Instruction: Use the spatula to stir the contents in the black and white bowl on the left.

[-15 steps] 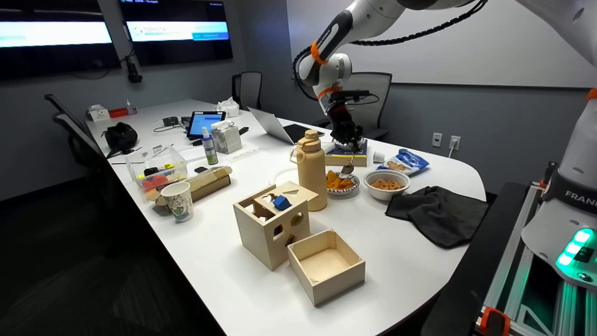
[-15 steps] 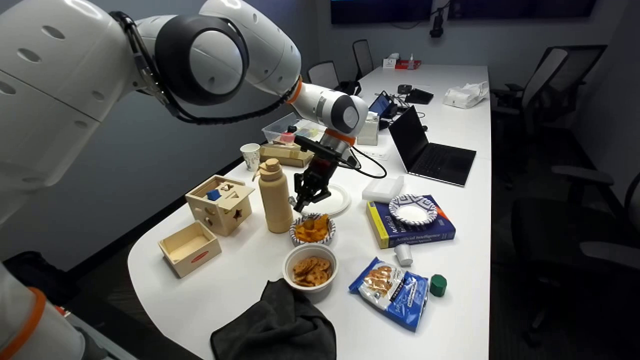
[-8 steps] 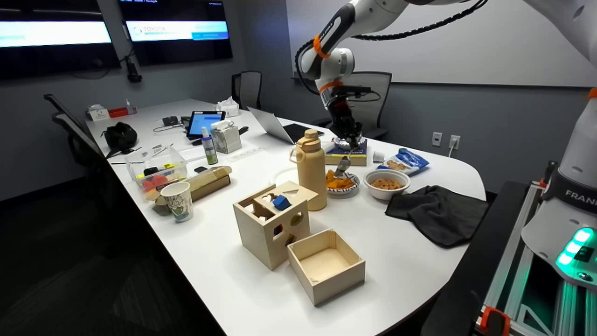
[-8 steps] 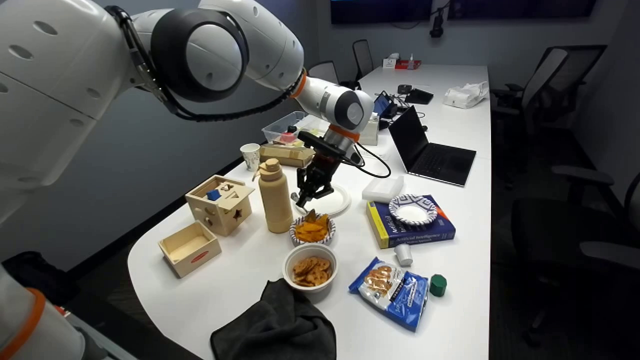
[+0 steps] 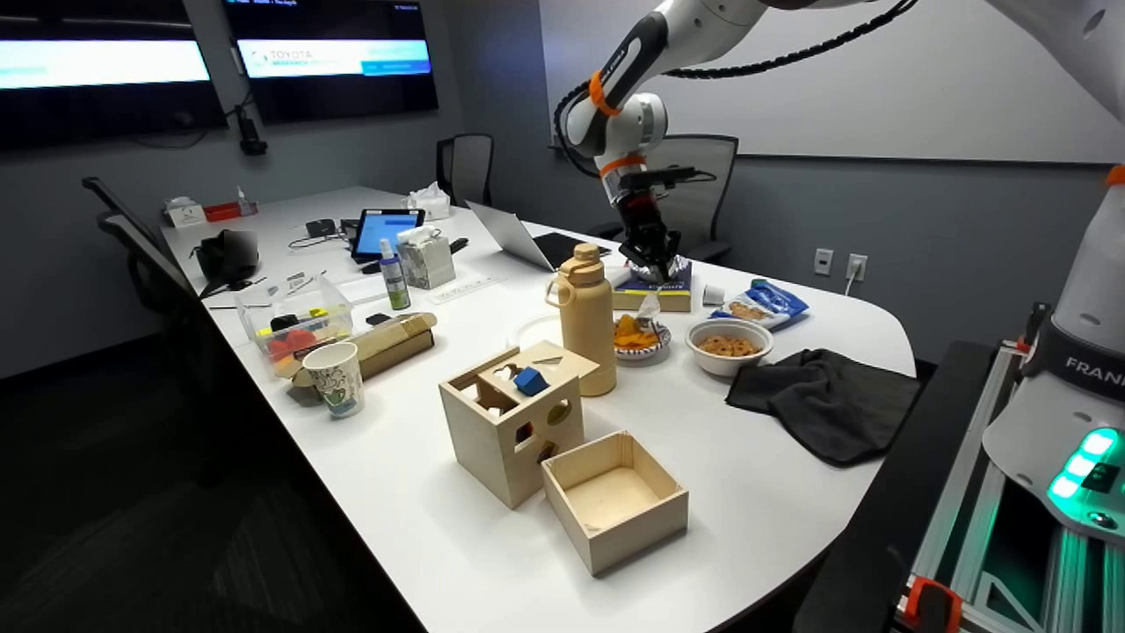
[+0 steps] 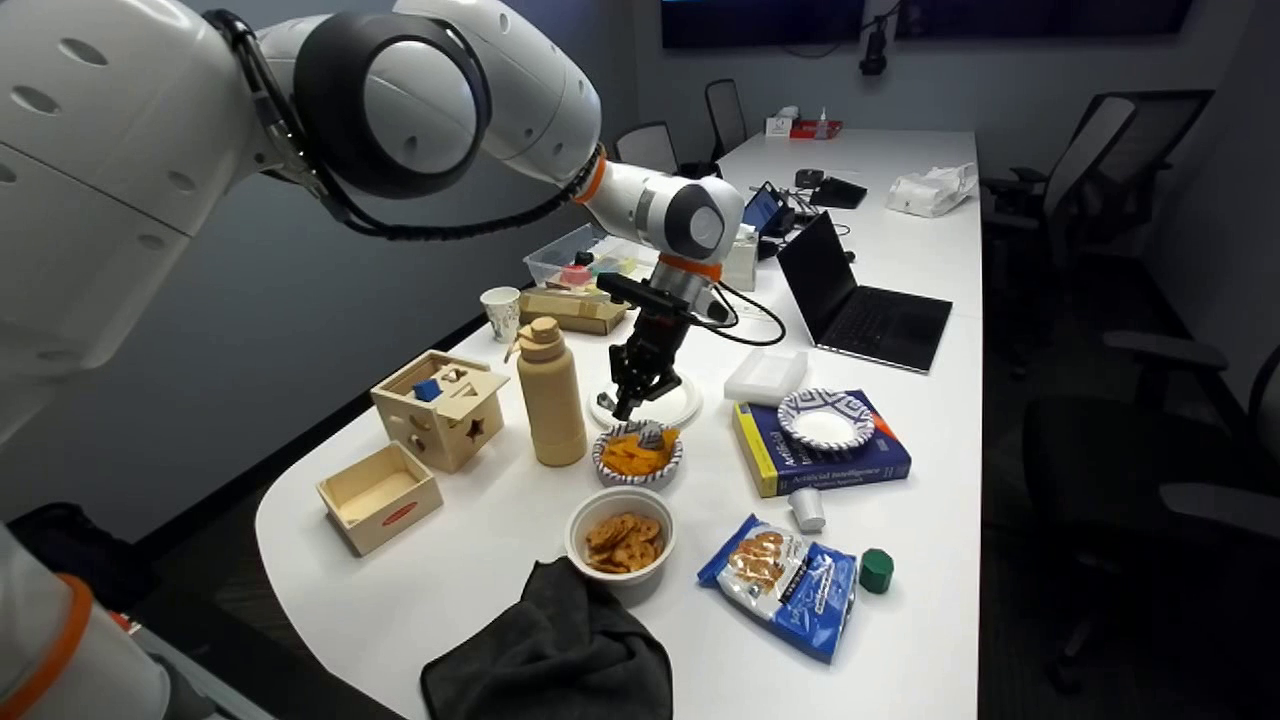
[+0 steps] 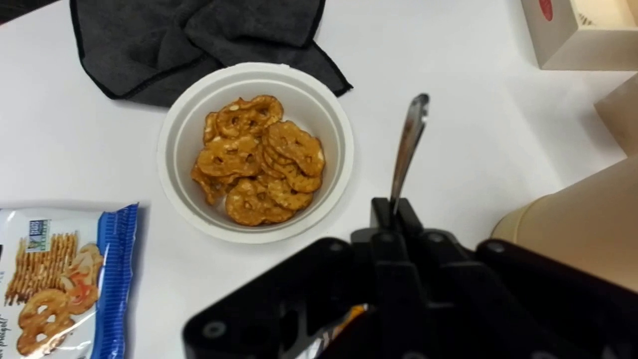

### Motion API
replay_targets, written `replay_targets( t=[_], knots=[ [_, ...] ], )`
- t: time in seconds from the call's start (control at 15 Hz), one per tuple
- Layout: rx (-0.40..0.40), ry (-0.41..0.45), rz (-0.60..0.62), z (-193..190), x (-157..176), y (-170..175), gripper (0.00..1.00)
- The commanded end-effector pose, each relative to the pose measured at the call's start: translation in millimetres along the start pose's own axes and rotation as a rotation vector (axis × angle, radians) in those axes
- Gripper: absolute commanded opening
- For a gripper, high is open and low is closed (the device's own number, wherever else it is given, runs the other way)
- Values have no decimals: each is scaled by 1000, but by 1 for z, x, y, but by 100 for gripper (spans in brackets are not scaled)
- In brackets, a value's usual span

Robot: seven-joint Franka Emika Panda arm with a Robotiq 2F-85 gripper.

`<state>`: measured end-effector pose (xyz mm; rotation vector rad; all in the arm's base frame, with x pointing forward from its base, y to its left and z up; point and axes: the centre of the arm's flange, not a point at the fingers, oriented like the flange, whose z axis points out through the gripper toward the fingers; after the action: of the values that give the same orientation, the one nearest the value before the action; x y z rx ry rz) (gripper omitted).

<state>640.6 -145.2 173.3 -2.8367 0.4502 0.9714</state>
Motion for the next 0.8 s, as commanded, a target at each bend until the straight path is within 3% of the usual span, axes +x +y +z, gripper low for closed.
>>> replay_targets(
  t=[0.0,0.4,0.73],
  knots=[
    [-96,-9,46,3,-27,-6,1],
    [-153,-105,-43,12,-36,-19,1],
    [-135,-135,-93,28,-32,-30,1]
  ],
)
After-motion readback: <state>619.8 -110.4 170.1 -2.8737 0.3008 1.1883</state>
